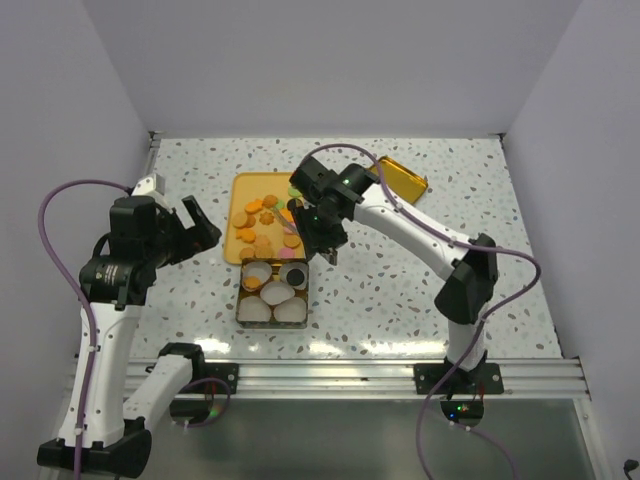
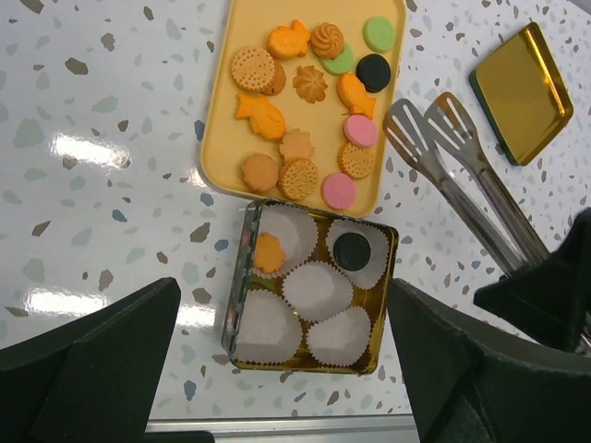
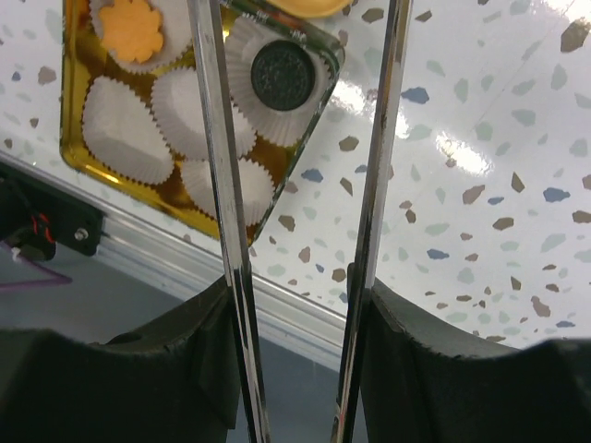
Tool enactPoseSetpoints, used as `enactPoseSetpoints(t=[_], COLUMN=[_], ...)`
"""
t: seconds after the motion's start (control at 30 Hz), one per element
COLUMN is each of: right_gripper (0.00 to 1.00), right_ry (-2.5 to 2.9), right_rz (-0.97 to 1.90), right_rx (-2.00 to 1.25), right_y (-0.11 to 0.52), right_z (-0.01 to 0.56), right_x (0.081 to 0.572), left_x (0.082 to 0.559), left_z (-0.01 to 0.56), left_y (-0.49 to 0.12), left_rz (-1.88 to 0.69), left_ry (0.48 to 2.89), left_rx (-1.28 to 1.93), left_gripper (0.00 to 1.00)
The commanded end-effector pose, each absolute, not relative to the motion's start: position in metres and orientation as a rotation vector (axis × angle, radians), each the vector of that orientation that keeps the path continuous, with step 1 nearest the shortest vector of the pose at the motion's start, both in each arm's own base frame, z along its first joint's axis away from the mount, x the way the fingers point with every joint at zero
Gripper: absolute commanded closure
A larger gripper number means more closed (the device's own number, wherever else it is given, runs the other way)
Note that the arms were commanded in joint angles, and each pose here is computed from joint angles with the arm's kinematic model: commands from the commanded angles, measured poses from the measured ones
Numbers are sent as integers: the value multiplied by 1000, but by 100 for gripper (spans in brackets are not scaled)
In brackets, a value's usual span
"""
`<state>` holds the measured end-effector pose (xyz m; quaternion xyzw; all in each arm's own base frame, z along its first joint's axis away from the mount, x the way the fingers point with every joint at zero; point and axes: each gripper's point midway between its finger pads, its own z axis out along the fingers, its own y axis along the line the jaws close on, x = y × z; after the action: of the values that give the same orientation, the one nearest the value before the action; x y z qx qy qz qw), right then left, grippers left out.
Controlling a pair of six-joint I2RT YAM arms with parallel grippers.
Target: Pack the cookies
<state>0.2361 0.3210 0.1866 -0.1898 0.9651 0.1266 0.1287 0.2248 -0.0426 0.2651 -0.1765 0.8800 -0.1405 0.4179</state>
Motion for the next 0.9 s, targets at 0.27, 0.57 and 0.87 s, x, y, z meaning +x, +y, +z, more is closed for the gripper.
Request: enactPoseSetpoints(t=[0.27,0.57,0.87], right_gripper=[52,52,52], right_ry=[2877,2926,2956], right_rz=[285,236,175], right_rx=[-577,-562,-554], right_y=[341,336,328], right_z=[144,120,109], right_x=[265,267,268], left_x=[223,221,225], left_z=[283,278,274], left_y=[-40,-35,-34], left_rz=[-344,-300,-284], left_ry=[2178,2196,2201], left_rx=[-414,-405,-402], left_gripper=[0,0,0])
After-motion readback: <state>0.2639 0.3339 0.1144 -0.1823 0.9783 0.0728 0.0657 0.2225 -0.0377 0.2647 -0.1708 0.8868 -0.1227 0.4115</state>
